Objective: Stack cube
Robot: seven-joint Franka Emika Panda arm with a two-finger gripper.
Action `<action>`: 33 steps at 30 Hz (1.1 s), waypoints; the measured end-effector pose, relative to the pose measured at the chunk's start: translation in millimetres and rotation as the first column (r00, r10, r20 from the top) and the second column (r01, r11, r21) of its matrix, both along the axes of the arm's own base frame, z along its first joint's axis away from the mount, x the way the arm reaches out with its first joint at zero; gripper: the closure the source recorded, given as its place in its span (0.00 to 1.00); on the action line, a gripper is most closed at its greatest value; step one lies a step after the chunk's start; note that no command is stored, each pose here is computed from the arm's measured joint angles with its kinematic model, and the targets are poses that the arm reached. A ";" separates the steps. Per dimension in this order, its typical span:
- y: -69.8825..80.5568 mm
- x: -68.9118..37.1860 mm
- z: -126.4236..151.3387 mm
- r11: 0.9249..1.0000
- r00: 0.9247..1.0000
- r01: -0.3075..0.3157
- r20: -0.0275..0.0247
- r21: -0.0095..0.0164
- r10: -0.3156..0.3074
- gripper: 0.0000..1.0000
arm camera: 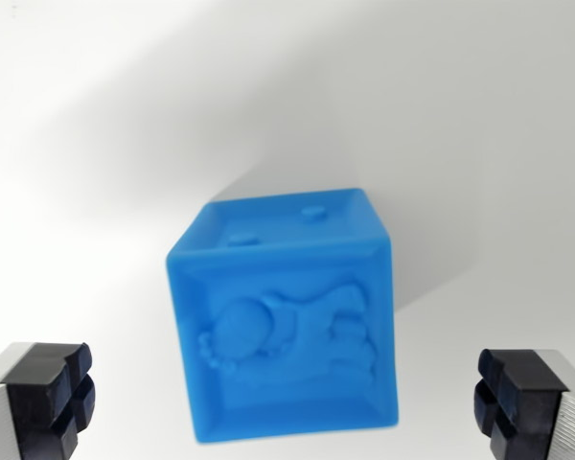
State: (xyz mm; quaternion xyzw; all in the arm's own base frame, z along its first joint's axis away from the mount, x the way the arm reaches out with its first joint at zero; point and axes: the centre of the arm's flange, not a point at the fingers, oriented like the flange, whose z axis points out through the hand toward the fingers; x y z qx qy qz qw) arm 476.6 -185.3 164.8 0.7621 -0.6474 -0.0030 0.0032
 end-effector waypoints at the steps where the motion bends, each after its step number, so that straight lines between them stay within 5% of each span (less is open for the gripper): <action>1: -0.1 -0.1 -4.0 1.000 1.000 0.000 0.000 0.000 0.000 0.00; 20: -0.6 0.1 -50.0 1.000 1.000 0.001 0.002 0.000 -0.001 0.00; 21: -0.5 0.1 -50.2 1.000 1.000 0.001 0.002 0.000 -0.001 1.00; 33: -0.5 0.5 -50.0 1.000 1.000 0.001 0.003 0.000 -0.001 1.00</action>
